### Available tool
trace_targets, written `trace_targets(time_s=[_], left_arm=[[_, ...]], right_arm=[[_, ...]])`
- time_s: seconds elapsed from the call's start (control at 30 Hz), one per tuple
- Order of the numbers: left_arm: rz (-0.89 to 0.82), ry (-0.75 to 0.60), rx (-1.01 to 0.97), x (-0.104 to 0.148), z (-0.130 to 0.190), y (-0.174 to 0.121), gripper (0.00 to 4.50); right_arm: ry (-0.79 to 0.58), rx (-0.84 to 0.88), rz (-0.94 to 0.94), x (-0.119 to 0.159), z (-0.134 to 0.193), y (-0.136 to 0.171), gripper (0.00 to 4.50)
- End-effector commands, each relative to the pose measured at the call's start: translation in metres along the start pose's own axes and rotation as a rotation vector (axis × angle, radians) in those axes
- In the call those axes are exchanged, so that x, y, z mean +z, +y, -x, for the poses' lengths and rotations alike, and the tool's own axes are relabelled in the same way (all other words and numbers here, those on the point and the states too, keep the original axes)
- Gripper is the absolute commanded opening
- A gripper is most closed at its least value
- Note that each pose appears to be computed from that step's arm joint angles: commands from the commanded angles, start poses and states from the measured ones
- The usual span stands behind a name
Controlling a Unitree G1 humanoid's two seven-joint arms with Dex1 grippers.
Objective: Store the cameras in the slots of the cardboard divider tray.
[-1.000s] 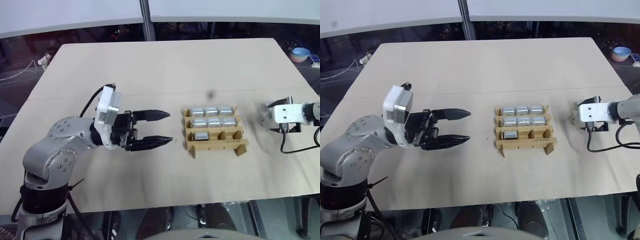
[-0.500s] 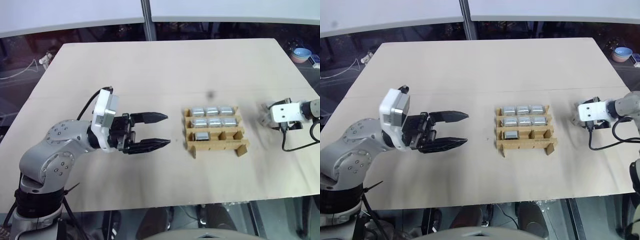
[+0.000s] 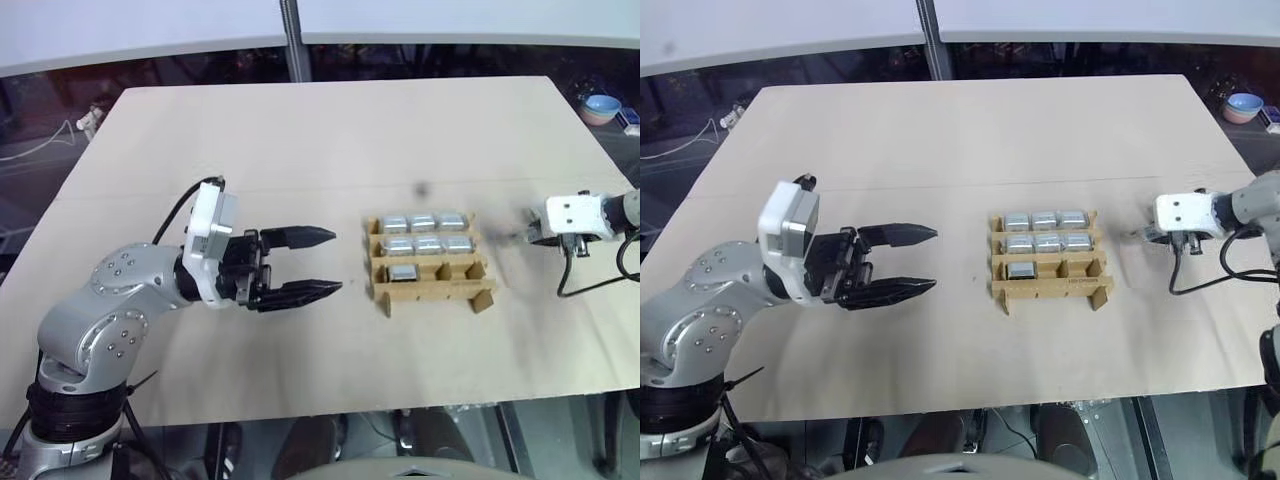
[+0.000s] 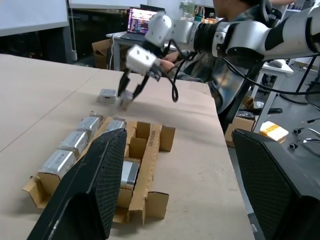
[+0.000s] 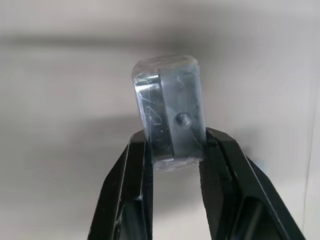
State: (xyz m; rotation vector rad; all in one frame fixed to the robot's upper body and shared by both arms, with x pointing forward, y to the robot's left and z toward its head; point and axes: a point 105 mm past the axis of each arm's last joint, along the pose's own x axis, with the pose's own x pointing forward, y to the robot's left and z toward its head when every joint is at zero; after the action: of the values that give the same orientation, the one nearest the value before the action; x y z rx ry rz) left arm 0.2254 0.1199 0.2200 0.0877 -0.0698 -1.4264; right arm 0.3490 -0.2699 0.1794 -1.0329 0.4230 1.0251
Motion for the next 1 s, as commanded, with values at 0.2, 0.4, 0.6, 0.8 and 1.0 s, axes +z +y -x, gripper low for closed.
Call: trace_targets(time_s=[0.2,0.4,0.6,0.8,1.0], left_arm=[[-0.005,0.010,-0.014,0.000,0.005,-0.006,3.48],[-0.001,0.024,-0.025,-0.002,0.006,-0.007,3.48],[-0.007,0.026,-0.023,-0.002,0.006,-0.008,3.48],[-0.007,0.025,-0.015,-0.003,0.007,-0.009,3.48],[-0.009,0.028,-0.014,-0.004,0.008,-0.012,3.48]], right_arm=[[-0.274,0.147,-0.172,0.116,0.005,0.052,0.79],[-0.262,0.156,-0.205,0.128,-0.021,0.069,0.79],[-0.190,0.162,-0.197,0.114,-0.029,0.072,0.79],[-0.138,0.183,-0.130,0.104,-0.035,0.077,0.79],[-0.091,0.188,-0.080,0.099,-0.043,0.076,0.79]])
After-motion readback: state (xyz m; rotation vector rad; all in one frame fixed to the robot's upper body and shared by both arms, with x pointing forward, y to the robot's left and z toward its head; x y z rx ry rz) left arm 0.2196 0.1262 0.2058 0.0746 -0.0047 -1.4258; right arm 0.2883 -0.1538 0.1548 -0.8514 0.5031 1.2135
